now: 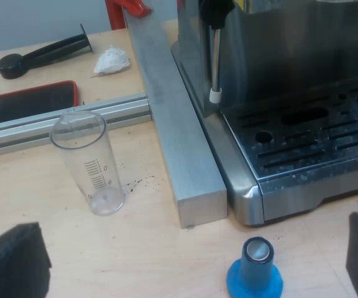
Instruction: Grind coffee beans and then tamp
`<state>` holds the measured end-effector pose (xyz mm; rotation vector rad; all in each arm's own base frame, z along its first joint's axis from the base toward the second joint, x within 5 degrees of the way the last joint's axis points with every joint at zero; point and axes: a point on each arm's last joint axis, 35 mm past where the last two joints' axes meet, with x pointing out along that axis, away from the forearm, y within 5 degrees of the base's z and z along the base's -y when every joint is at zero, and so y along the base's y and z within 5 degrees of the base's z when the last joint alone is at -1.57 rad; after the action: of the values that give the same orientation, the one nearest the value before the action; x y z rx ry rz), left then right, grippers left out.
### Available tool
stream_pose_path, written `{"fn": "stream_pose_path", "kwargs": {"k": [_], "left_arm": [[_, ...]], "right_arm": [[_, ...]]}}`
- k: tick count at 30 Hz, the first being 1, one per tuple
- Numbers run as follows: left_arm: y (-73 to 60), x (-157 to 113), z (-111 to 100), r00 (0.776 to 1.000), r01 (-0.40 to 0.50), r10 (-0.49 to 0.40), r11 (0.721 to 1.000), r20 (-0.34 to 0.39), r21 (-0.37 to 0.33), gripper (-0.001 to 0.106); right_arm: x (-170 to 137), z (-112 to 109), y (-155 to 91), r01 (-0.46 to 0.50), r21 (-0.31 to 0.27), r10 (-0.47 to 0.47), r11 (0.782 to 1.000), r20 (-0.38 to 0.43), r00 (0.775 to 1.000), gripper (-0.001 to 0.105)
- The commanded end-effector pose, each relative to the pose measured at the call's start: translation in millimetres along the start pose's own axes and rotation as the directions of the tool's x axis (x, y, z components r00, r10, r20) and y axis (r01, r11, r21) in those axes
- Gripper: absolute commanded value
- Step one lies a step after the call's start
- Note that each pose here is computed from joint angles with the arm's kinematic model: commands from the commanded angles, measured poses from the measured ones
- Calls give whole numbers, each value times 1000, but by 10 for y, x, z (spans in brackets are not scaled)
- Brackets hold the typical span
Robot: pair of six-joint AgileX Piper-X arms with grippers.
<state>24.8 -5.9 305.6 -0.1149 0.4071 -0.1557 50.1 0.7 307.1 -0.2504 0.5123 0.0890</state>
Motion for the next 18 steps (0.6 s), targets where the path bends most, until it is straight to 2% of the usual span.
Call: {"fn": "stream_pose_path", "kwargs": {"k": [1,6,8,11,13,15,17,18], "left_arm": [[-7,-13,28,1000,8,-8,1000,18,11,105],[-6,-13,26,1000,8,-8,1000,17,11,105],[-6,-13,24,1000,8,-8,1000,15,-21,93],[-8,-13,14,1000,16,-16,1000,5,-22,63],[-22,-14,18,999,54,-54,998,6,-19,56],[-31,-14,18,997,78,-78,997,5,-19,60],[-36,-15,17,995,97,-97,995,2,-13,73],[-37,-15,17,995,102,-102,995,1,-11,76]], "right_arm": [[-27,22,-7,7,-12,-7,1000,10,1000,65],[-22,17,-5,7,-10,-7,1000,8,1000,65],[-22,17,-5,7,-10,-7,1000,8,1000,65],[-22,17,-5,7,-2,-7,1000,8,1000,65],[-22,16,-4,4,5,-4,1000,7,1000,65],[-22,18,3,-16,4,16,1000,12,1000,65],[-31,18,21,-54,-7,54,999,8,999,65],[-38,20,26,-67,-14,67,998,5,998,65]]}}
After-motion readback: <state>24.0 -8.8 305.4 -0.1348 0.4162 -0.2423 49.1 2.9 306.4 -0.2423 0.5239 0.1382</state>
